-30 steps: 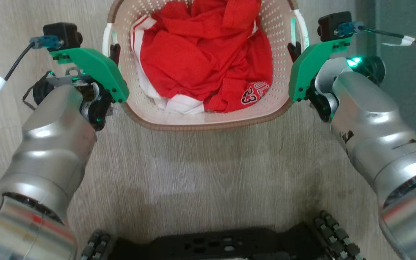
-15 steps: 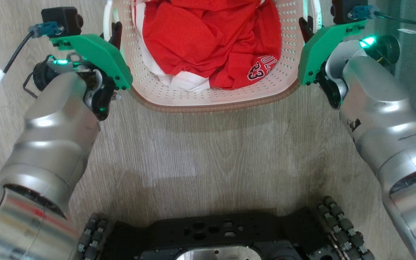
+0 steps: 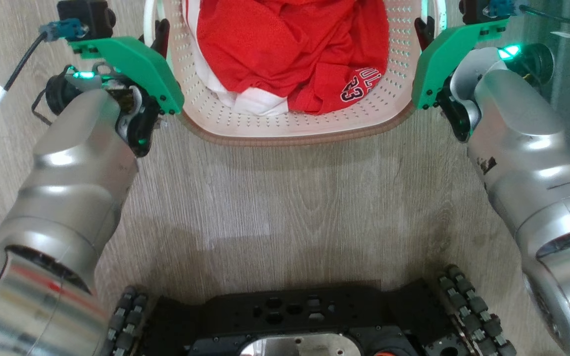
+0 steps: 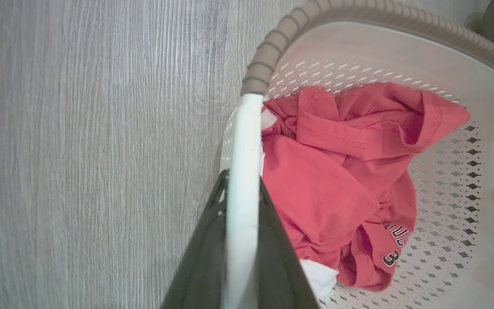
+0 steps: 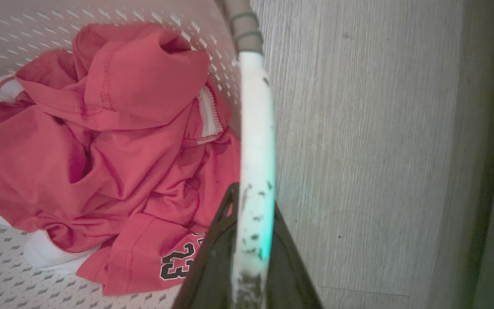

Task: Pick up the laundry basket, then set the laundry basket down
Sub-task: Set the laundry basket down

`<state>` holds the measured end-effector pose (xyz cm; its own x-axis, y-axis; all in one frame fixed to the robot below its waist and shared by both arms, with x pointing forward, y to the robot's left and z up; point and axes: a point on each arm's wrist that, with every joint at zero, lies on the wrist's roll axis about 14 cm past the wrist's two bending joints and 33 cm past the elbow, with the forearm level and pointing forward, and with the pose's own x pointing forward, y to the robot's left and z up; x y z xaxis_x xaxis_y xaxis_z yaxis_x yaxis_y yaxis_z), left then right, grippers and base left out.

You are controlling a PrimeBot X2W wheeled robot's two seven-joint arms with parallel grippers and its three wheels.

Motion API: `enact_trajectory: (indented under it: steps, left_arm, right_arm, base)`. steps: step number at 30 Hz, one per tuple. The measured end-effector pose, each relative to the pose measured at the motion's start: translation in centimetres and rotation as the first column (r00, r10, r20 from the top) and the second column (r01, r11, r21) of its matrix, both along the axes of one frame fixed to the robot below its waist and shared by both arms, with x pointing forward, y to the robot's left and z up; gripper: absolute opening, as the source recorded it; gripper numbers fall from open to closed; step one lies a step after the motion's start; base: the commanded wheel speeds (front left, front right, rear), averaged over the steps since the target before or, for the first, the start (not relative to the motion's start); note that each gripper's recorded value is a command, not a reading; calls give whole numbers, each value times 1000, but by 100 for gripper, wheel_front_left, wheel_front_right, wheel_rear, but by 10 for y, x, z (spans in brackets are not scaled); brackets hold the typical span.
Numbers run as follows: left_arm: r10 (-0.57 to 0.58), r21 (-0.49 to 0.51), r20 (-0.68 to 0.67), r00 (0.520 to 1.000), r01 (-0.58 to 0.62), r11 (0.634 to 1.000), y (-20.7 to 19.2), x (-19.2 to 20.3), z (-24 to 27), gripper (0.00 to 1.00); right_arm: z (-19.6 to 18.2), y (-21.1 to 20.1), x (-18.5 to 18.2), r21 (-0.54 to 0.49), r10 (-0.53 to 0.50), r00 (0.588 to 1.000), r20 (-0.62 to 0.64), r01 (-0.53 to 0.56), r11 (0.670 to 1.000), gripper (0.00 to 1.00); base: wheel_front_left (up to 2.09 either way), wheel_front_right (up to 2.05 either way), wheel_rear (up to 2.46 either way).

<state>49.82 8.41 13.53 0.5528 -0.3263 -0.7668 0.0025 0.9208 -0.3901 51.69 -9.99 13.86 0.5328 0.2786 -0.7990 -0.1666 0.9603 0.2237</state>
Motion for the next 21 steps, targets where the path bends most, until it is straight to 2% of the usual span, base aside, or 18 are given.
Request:
enact_trajectory:
  steps: [20, 21]
  left_arm:
    - [0, -14, -42, 999, -1, 1000, -2, -1, 3, 0]
    - [7, -17, -41, 999, -8, 1000, -2, -1, 3, 0]
  right_arm:
    - [3, 6, 1, 14, 10, 1000, -14, -10, 1000, 0]
    - [4, 8, 1, 21, 10, 1000, -12, -9, 1000, 11]
  base:
    - [0, 0, 0]
    - [0, 0, 0]
